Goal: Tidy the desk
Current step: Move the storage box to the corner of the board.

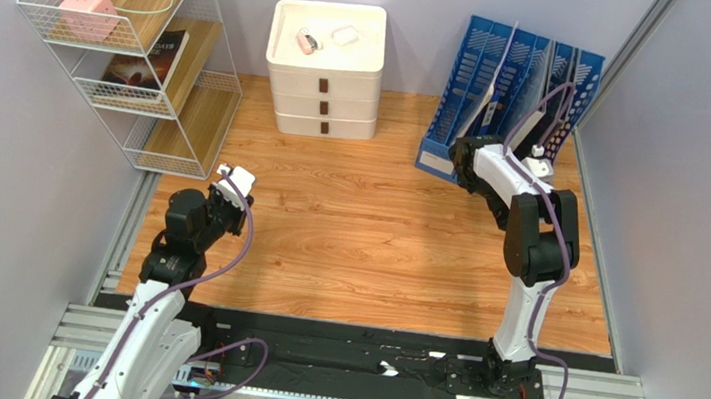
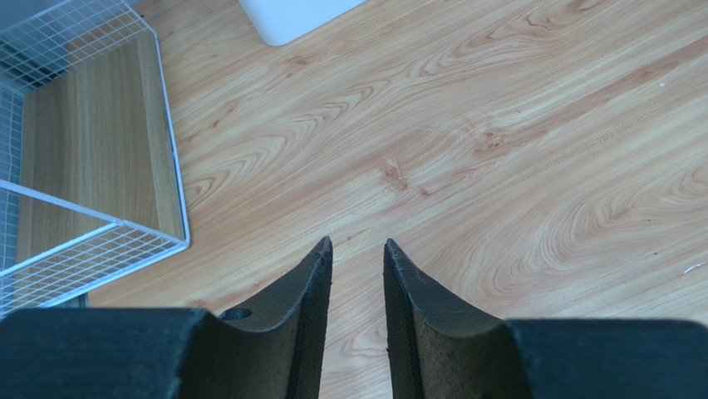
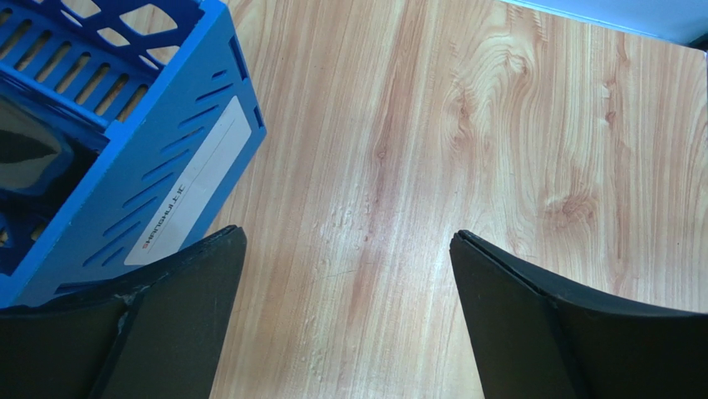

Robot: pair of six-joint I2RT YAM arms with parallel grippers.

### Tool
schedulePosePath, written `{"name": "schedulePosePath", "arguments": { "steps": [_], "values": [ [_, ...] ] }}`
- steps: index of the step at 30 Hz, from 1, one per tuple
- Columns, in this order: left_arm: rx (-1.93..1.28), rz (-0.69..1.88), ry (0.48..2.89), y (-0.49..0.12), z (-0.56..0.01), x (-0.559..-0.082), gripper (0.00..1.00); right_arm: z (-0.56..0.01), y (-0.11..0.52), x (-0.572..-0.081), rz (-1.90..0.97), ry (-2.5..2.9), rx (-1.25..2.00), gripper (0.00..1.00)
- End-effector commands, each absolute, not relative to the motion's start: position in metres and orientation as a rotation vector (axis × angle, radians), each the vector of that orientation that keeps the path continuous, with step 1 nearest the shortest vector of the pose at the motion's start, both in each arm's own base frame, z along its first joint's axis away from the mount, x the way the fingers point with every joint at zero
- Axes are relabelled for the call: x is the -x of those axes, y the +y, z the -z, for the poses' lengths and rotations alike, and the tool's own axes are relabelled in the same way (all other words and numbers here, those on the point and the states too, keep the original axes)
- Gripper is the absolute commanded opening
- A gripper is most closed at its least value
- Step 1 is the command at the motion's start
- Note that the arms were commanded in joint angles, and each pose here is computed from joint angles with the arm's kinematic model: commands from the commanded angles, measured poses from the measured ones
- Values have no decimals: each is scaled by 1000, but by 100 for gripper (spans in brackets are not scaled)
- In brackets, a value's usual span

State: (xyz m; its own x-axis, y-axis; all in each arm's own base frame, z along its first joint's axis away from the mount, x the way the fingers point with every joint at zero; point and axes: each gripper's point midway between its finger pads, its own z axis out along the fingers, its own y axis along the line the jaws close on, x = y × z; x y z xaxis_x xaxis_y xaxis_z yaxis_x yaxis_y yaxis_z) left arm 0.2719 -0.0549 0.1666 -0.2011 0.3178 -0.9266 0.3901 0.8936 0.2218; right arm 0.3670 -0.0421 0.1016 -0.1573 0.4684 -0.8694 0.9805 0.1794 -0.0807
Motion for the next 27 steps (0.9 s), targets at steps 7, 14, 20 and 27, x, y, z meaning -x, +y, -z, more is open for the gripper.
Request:
{"name": "schedulePosePath", "arguments": {
  "steps": [7, 14, 20, 27],
  "values": [
    [-553, 62, 1754, -56, -177, -273, 36, -158, -96, -354, 1176, 1763, -1312, 99],
    [-551, 60, 1758, -55, -177, -273, 36, -162, -108, -388, 1187, 1748, -1292, 100],
    [-554, 65, 1758, -56, -177, -273, 36, -163, -114, -415, 1200, 1740, -1254, 100],
    [-549, 57, 1766, -55, -175, -275, 36, -170, -123, -436, 1180, 1709, -1258, 100]
  ]
}}
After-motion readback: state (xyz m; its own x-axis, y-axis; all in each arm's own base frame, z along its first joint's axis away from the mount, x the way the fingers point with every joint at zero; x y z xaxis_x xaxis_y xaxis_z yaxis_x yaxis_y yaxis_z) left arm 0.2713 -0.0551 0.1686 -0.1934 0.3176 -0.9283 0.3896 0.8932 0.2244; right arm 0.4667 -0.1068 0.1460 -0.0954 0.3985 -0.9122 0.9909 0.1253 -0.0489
